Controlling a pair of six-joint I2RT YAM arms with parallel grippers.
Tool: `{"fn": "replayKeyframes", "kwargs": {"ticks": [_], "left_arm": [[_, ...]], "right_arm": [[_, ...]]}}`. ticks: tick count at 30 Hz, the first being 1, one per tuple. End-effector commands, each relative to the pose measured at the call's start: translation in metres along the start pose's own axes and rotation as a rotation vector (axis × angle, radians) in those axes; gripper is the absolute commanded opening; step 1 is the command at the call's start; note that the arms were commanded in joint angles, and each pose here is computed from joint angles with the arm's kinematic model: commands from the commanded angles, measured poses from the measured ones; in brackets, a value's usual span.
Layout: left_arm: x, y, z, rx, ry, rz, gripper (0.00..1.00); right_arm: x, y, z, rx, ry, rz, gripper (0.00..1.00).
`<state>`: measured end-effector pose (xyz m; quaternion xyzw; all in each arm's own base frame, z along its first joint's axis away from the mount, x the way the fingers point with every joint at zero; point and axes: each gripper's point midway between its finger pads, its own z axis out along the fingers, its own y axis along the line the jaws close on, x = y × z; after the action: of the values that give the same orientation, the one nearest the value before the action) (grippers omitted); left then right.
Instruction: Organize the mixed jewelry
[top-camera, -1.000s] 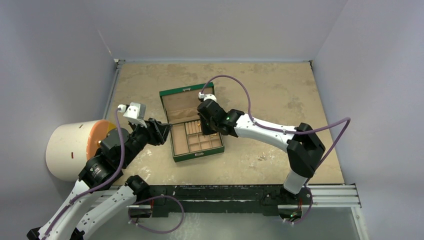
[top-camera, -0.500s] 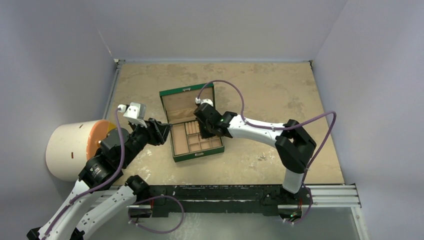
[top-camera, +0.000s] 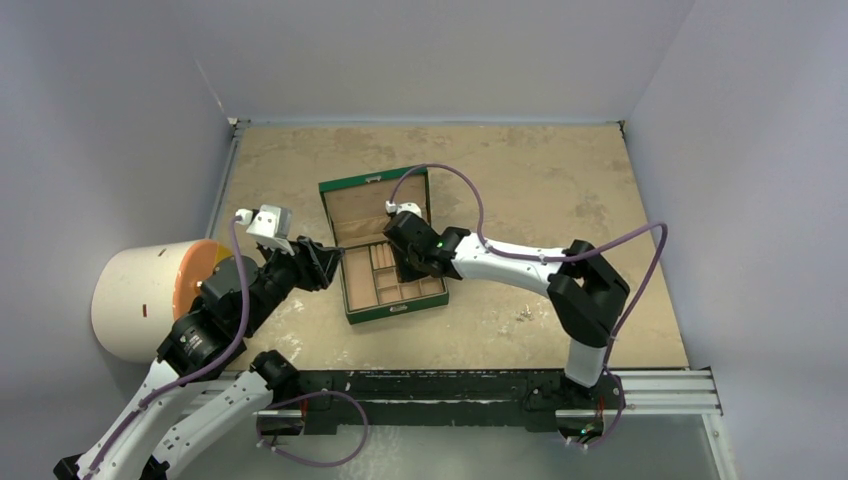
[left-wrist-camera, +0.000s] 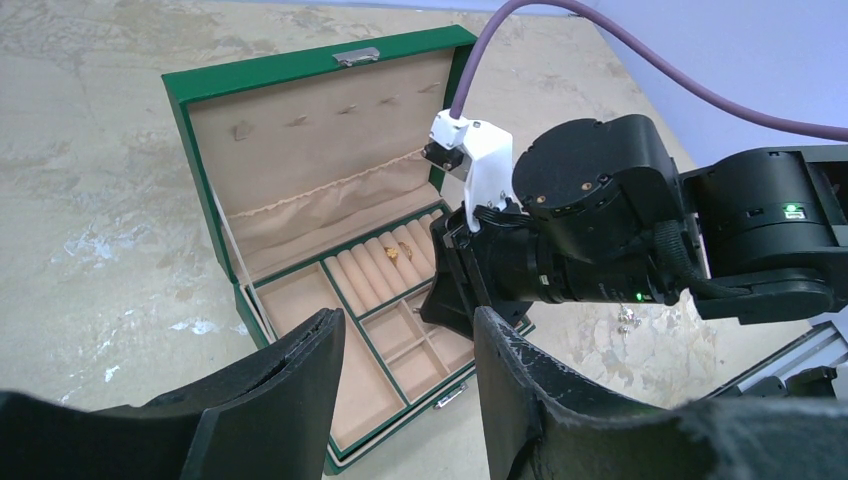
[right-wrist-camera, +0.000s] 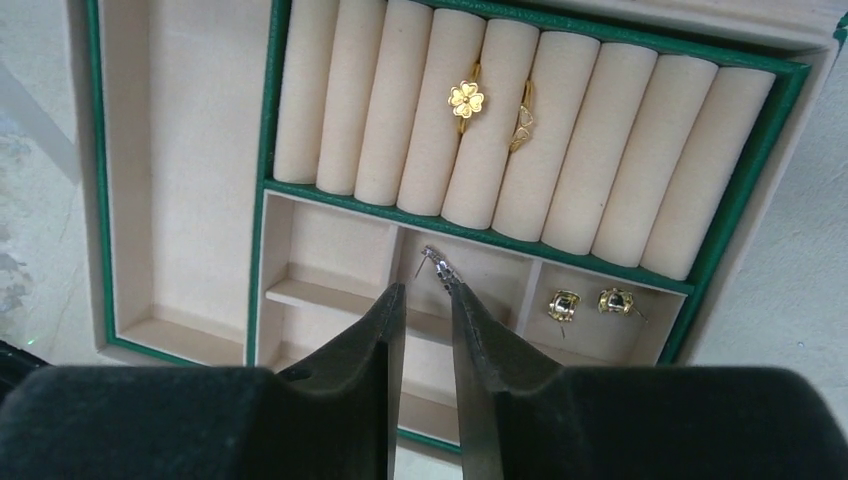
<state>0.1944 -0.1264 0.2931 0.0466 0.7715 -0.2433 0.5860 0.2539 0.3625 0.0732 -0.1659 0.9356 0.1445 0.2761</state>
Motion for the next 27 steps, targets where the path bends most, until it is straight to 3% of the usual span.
{"fn": "replayKeyframes", "kwargs": {"ticks": [1,12,18,27], "left_arm": [[-0.006,0.001,0.002,-0.005,-0.026,0.023,0.5],[-0.005,0.001,0.004,-0.008,-0.019,0.024,0.5],[-0.005,0.002,0.004,-0.012,-0.019,0.023,0.5],[-0.004,0.002,0.006,-0.016,-0.012,0.024,0.5]], "right_arm": [[-0.027,0.005,-0.029,-0.007,-0.097,0.013,0.27],[-0.024,-0.041,-0.082,0.124,-0.193,0.135,0.31],[0.002,-0.089,-0.103,0.276,-0.214,0.194,0.31],[0.06,-0.154,-0.116,0.438,-0.133,0.372,0.31]]}}
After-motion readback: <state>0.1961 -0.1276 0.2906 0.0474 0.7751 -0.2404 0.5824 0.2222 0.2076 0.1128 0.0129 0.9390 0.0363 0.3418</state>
